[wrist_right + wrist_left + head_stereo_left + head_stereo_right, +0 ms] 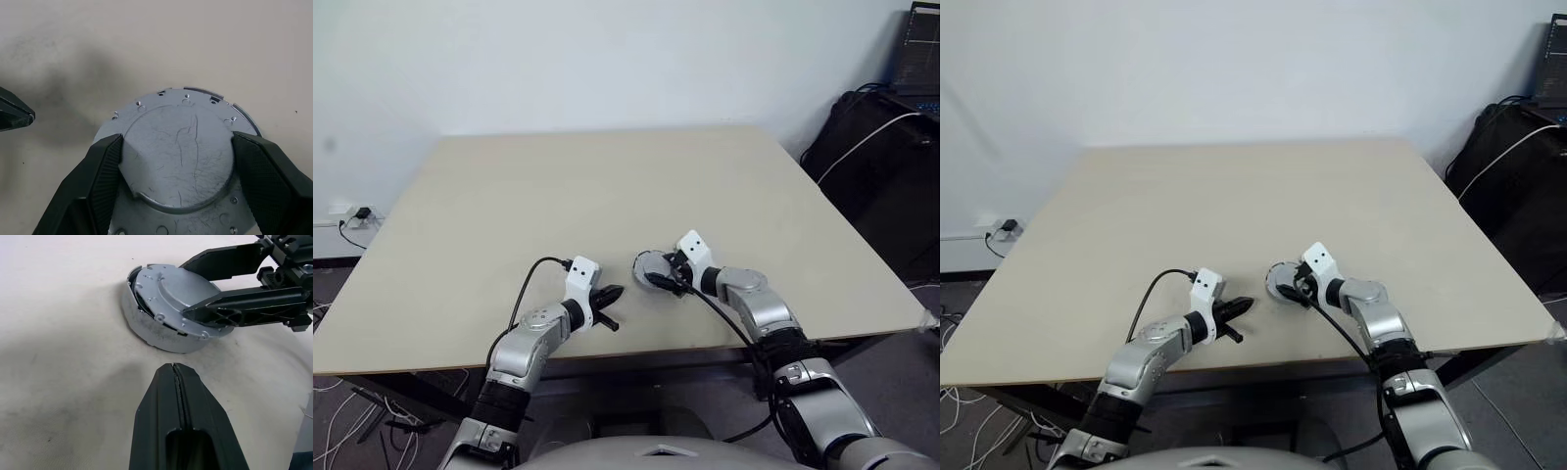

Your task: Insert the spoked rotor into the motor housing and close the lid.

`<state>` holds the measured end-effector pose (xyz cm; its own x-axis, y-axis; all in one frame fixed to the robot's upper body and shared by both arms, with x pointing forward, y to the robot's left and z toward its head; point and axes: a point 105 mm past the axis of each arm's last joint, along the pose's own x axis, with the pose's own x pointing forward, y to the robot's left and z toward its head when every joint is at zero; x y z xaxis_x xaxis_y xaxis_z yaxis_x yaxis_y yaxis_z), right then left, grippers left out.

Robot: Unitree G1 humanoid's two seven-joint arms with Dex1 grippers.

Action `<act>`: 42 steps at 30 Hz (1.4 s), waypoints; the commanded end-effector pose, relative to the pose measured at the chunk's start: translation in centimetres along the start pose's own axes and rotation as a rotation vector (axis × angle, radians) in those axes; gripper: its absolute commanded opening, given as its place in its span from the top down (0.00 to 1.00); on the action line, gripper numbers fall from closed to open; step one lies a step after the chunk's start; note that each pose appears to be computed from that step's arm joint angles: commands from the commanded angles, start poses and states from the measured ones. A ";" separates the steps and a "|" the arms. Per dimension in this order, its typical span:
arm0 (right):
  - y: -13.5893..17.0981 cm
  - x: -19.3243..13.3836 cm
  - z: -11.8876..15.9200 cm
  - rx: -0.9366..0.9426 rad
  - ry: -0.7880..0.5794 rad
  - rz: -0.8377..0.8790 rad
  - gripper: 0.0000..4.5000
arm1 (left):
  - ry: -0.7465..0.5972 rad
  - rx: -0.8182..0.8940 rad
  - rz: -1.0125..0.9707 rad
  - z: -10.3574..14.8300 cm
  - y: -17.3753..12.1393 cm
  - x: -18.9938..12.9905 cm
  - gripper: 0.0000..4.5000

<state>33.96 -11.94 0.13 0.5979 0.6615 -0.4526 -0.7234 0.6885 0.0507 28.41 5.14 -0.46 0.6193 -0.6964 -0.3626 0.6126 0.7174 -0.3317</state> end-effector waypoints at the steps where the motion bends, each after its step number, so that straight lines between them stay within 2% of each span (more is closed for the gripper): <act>1: -0.3 -0.4 0.7 0.024 -0.045 -0.024 0.29 | -0.065 0.033 -0.021 2.1 -0.6 -0.1 1.00; 13: 0.1 0.4 0.1 0.006 -0.030 -0.091 0.29 | -0.064 0.030 -0.032 2.1 -0.8 0.1 1.00; 19: 0.9 0.8 1.1 0.011 -0.093 -0.070 0.29 | -0.067 0.027 -0.031 2.0 -0.9 0.0 1.00; 23: 0.6 0.9 0.9 0.013 -0.078 -0.096 0.29 | -0.066 0.028 -0.028 1.9 -0.8 0.0 1.00; 30: 0.3 1.0 1.5 0.016 -0.137 -0.134 0.29 | -0.072 0.039 -0.020 1.8 -0.8 -0.1 1.00; 42: -0.2 1.5 -0.3 0.039 0.002 -0.192 0.29 | -0.065 0.029 -0.021 1.5 -0.9 -0.1 1.00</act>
<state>34.62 -10.65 -0.70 0.7098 0.5535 -0.4356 -0.6086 0.7933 0.0162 27.97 5.10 -0.86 0.6153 -0.6977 -0.3670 0.6076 0.7163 -0.3431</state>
